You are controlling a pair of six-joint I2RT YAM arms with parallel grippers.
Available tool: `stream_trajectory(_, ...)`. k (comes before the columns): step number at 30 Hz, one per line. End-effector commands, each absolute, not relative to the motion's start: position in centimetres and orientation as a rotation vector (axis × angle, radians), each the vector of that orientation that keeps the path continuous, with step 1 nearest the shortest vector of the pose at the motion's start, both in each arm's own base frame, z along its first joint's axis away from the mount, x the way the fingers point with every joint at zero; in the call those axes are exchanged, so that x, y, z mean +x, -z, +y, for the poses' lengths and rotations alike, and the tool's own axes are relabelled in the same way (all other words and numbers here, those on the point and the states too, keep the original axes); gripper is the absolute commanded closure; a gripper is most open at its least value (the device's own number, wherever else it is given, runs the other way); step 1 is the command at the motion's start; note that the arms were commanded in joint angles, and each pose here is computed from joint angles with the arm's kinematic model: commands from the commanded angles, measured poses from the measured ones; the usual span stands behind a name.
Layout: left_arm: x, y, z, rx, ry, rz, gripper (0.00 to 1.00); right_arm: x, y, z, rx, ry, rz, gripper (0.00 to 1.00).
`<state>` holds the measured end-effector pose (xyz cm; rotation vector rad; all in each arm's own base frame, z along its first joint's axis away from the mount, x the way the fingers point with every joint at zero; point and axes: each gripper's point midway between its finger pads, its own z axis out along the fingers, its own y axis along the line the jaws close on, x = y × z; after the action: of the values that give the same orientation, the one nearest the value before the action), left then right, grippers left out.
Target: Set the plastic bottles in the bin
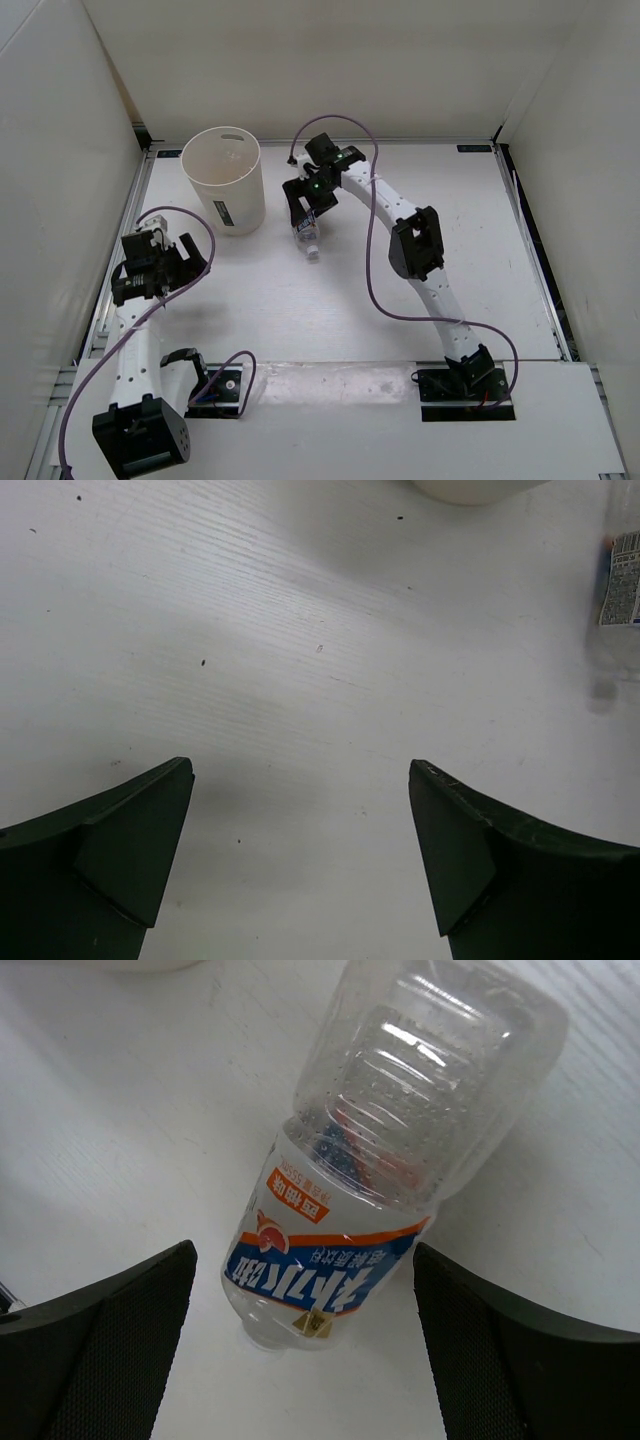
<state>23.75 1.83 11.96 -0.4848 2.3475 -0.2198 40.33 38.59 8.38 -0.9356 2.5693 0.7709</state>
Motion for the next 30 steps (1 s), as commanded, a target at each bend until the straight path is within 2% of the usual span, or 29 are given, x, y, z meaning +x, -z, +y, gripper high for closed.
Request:
stream_trajectory(1,24.0,-13.4,2.2,-0.463,0.185,2.318,0.0,39.2,-8.2,39.4,-1.006,-0.774,2.568,0.1)
stream_trajectory(6,24.0,-13.2,2.4,-0.483,0.177,2.322,0.0,38.9,-6.4,39.1,-1.016,-0.719,2.611,0.13)
stream_trajectory(15,23.9,-13.2,2.8,-0.499,0.152,2.319,0.0,38.9,-5.1,37.6,-1.006,-0.619,2.663,0.36)
stream_trajectory(17,23.9,-13.1,2.7,-0.502,0.155,2.319,0.0,39.3,-5.5,37.0,-0.983,-0.59,2.667,0.46)
stream_trajectory(18,24.0,-13.1,2.8,-0.507,0.156,2.311,0.0,39.5,-5.7,36.7,-0.977,-0.582,2.666,0.55)
stream_trajectory(20,24.1,-12.9,2.7,-0.508,0.16,2.311,0.0,39.9,-6.4,36.4,-0.965,-0.548,2.651,0.65)
stream_trajectory(21,24.2,-12.9,2.7,-0.514,0.16,2.309,0.0,40.5,-6.8,36.2,-0.936,-0.536,2.64,0.75)
stream_trajectory(22,24.2,-12.8,2.7,-0.514,0.161,2.31,0.0,40.9,-7.9,36.0,-0.915,-0.527,2.623,0.8)
stream_trajectory(23,24.2,-12.7,2.7,-0.512,0.163,2.312,0.0,41.6,-8.6,35.6,-0.885,-0.483,2.605,0.84)
stream_trajectory(25,24.2,-12.8,2.7,-0.518,0.16,2.306,0.0,44.0,-10.8,34.6,-0.762,-0.376,2.547,1.0)
stream_trajectory(27,24.1,-12.7,2.7,-0.521,0.164,2.309,0.0,46.9,-13.9,33.3,-0.613,-0.247,2.454,1.0)
stream_trajectory(30,24.1,-12.5,2.6,-0.52,0.164,2.309,0.0,50.1,-20.2,32.3,-0.42,-0.209,2.273,1.0)
